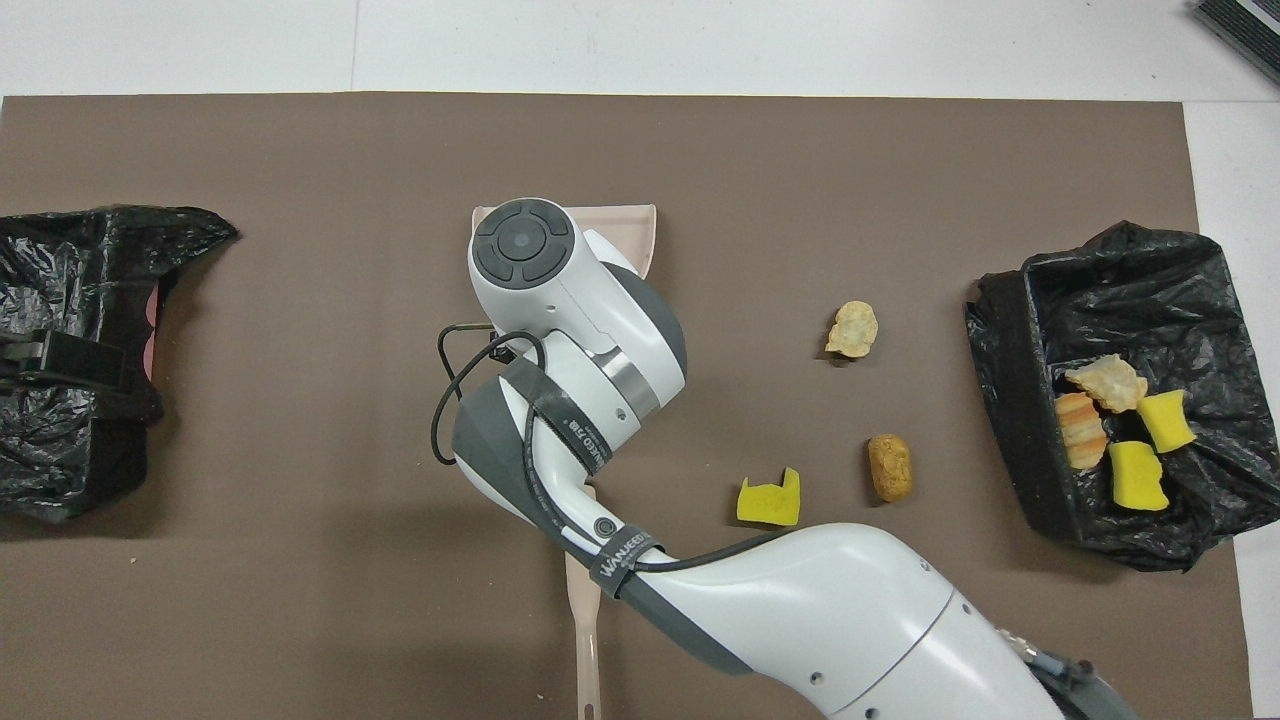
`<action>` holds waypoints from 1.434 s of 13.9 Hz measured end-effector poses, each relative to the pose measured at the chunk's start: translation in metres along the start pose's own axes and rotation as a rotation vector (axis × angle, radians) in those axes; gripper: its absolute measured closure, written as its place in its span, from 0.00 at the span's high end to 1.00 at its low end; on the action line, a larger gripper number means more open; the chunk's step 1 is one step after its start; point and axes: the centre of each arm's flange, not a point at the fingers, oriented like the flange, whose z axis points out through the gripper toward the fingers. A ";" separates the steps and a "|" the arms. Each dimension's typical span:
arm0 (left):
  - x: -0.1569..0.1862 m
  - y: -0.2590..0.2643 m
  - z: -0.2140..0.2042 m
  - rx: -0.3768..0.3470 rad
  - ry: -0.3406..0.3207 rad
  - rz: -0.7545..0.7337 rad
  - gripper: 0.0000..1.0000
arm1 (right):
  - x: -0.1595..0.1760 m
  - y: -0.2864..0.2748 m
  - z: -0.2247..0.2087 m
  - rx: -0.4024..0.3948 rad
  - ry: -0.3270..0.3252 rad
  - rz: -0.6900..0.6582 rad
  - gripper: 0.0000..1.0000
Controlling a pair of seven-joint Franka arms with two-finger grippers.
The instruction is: Sweep and dump trash in bin
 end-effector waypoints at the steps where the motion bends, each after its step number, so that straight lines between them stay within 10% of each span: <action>1: 0.000 0.002 0.001 0.000 -0.002 0.003 1.00 | 0.001 0.001 -0.001 0.000 0.001 0.002 0.67; 4: 0.002 0.007 0.006 0.001 -0.009 0.013 1.00 | -0.005 0.003 -0.020 -0.001 0.004 -0.001 0.99; 13: 0.055 0.067 0.067 0.003 0.025 0.100 1.00 | -0.133 0.016 -0.065 -0.089 -0.098 -0.090 1.00; 20: 0.088 0.171 0.141 -0.002 0.039 0.069 1.00 | -0.247 0.024 0.002 -0.018 -0.150 -0.057 1.00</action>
